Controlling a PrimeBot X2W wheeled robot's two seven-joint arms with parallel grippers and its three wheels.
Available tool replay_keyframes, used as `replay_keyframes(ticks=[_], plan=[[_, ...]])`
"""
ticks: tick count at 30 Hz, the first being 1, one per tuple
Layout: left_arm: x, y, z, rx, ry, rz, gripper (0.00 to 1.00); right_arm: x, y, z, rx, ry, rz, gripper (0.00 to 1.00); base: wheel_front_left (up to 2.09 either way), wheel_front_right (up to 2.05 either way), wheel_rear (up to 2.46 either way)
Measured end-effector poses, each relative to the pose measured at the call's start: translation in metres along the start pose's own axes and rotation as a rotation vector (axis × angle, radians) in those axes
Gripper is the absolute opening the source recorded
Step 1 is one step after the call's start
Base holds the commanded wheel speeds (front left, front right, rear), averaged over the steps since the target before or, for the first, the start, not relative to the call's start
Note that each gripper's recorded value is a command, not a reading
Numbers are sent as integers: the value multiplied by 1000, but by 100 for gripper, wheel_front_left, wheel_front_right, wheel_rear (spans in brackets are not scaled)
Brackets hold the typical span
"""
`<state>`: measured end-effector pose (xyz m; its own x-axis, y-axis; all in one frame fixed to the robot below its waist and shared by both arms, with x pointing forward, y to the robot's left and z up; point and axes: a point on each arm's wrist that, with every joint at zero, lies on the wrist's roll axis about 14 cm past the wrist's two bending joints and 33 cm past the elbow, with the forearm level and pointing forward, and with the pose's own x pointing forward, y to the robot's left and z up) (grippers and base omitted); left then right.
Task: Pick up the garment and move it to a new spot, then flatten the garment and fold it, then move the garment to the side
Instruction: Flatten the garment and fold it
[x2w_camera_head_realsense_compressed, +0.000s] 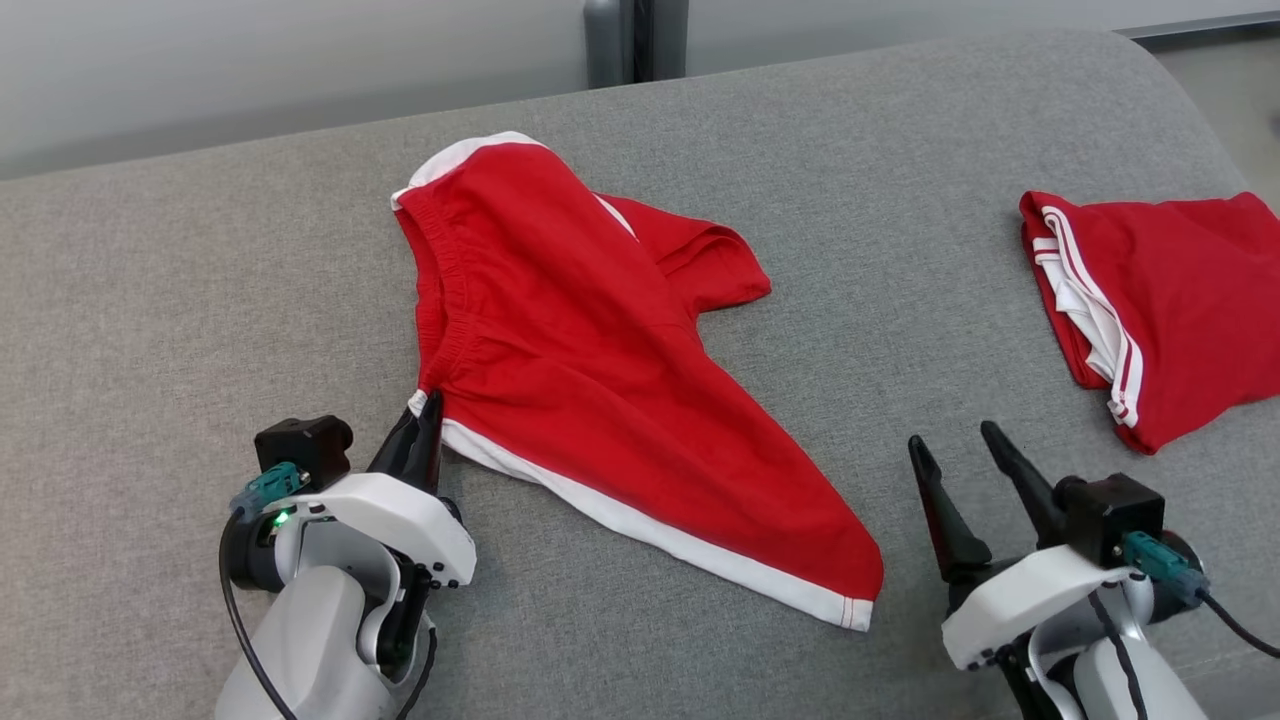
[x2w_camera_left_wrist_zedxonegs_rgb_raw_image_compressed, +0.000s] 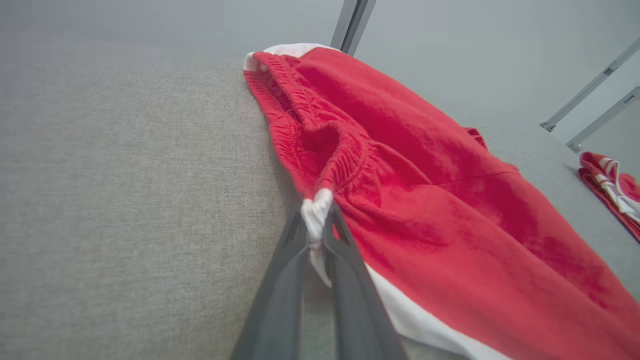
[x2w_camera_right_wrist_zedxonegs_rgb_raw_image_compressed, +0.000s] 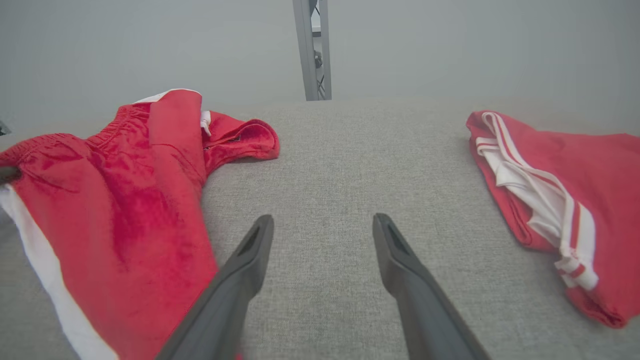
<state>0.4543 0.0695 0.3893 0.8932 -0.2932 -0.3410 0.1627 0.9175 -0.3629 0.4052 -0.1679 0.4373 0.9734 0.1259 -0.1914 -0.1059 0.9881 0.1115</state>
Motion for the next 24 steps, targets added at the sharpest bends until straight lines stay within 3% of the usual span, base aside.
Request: replay_keyframes(ticks=[5, 8, 14, 24], plan=[[-3, -4, 12, -5, -46, -10, 0, -18, 32, -24, 200, 86, 60, 100, 0, 0, 0], [-5, -4, 14, -4, -54, -12, 0, -31, 53, -43, 265, 185, 126, 100, 0, 0, 0], [-10, -4, 15, -1, -59, -12, 0, -61, 58, -70, 267, 345, 181, 100, 0, 0, 0], [-14, -4, 18, 7, -64, -11, 0, -67, 66, -76, 300, 394, 192, 100, 0, 0, 0]])
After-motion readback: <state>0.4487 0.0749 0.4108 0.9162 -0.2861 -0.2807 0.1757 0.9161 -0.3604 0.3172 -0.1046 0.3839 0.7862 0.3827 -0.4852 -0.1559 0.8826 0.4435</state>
